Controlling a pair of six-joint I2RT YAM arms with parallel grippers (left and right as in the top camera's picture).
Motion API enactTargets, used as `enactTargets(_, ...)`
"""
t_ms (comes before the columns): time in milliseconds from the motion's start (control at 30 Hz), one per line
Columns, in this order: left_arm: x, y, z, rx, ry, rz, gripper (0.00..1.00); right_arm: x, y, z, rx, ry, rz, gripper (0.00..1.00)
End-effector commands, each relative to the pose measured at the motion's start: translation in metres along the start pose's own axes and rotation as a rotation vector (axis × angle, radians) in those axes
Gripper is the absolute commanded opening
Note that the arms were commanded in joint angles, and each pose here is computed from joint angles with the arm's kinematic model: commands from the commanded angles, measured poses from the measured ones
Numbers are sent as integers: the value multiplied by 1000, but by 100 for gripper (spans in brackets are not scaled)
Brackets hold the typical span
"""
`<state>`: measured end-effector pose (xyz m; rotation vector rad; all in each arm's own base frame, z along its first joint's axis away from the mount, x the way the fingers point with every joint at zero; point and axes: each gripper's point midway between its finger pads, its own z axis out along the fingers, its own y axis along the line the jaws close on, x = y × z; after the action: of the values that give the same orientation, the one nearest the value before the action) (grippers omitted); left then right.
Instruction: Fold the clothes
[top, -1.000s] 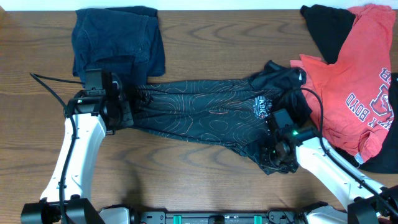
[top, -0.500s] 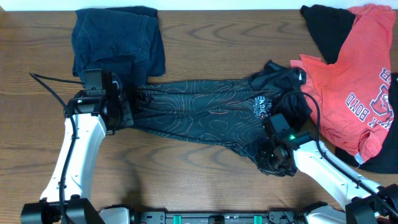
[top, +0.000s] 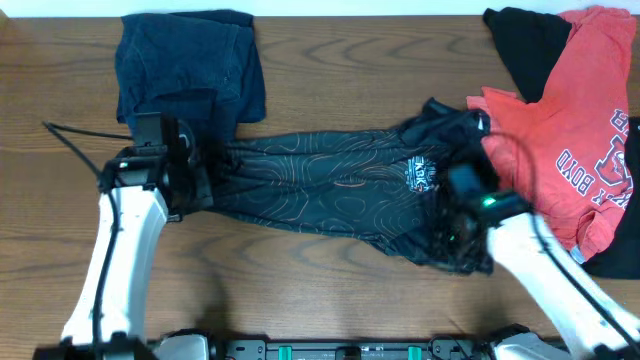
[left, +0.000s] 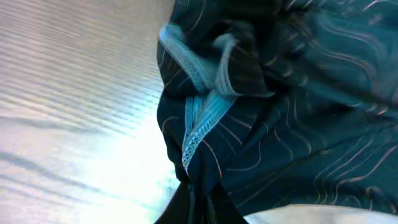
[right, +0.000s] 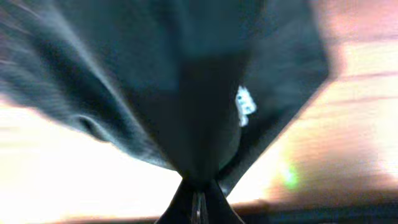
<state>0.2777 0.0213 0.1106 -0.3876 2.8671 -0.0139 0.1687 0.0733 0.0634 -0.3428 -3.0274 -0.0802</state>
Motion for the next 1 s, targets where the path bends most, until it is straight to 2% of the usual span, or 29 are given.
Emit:
enactTargets(0,-14,-1,-39,19,-119,-14,6,-15,-4,-43,-21,-95,-59,1)
enactTargets(233,6,3,-64,22,-135,-14,6,4,-9,-88,-62,-73,-113,1)
enactTargets(367,12,5,-72,24,-145,-14,6,-1,-5,-102,-81,-121,-126,1)
enactTargets(533,7,4,-68,23,-145,-14,6,-34,11,-110,-127,-248,-174,1)
enactTargets(700,-8,1,-52,22,-141,-14,6,-74,8,-103,-59,-330,-167,1)
enactTargets(967,-35,-3,-7,3,-101,-14,6,-142,6,-72,-72,-358,-153,1)
